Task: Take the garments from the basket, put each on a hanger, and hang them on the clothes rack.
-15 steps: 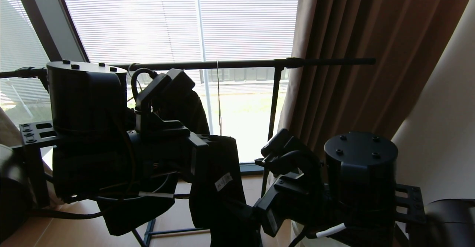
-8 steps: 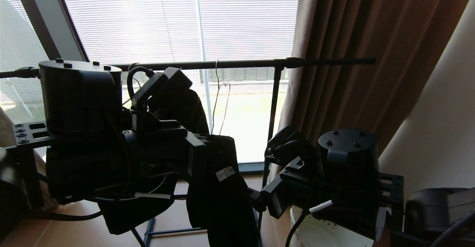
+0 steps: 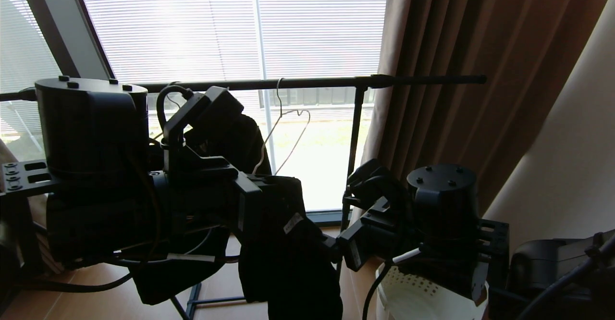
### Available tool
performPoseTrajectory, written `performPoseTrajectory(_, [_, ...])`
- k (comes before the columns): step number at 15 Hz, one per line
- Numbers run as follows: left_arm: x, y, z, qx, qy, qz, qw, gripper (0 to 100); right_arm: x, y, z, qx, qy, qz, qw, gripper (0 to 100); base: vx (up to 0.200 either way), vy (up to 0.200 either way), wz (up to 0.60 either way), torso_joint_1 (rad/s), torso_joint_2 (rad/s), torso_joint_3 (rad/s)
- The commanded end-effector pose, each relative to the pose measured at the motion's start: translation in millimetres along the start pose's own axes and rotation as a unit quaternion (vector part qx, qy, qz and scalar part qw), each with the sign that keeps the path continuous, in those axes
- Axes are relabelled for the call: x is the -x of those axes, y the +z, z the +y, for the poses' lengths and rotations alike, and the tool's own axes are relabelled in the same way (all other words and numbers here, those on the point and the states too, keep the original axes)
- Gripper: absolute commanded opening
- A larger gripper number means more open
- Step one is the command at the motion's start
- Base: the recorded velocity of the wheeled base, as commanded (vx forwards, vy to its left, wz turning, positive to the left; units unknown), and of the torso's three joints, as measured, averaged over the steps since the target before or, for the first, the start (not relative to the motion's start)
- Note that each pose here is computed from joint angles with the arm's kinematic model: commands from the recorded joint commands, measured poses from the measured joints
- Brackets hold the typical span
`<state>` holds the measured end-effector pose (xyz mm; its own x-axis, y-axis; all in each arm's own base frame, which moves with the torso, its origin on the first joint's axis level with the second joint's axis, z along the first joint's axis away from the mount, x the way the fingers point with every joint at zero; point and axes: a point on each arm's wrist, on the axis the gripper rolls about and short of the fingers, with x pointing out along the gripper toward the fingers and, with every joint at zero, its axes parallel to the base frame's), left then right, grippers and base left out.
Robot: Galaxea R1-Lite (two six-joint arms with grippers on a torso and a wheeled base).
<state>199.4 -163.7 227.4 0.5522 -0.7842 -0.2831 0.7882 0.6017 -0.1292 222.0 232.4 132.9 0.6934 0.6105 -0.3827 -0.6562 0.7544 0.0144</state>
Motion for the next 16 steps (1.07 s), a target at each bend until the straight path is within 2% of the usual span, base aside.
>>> performPoseTrajectory(1, [4.5,-1.1,0.5,-0.004,0.003,-0.001,1.0,0,-0.9,-4.1,-5.0,-0.002,-0.008,0.006,1.0,100,0.0,0.0,0.0,0.0,0.0,0.0])
performPoseTrajectory(4, [6.7,-4.7,2.8,-0.008,0.008,0.003,0.9999,0,0.8,-0.7,-13.3,-0.008,-0.019,-0.001,0.9998,100,0.0,0.0,0.0,0.0,0.0,0.0])
performPoseTrajectory(9, [6.9,-6.6,1.9,-0.008,0.005,0.008,0.9999,0,-1.3,6.0,-14.0,-0.012,-0.022,-0.013,0.9996,100,0.0,0.0,0.0,0.0,0.0,0.0])
performPoseTrajectory(10, [6.9,-6.6,1.9,-0.008,0.005,0.008,0.9999,0,-1.3,6.1,-14.0,-0.012,-0.022,-0.013,0.9996,0,0.0,0.0,0.0,0.0,0.0,0.0])
performPoseTrajectory(16, [5.8,-10.0,3.2,-0.005,0.005,0.014,0.9999,0,6.0,8.1,-14.3,-0.017,-0.022,-0.019,0.9994,0,0.0,0.0,0.0,0.0,0.0,0.0])
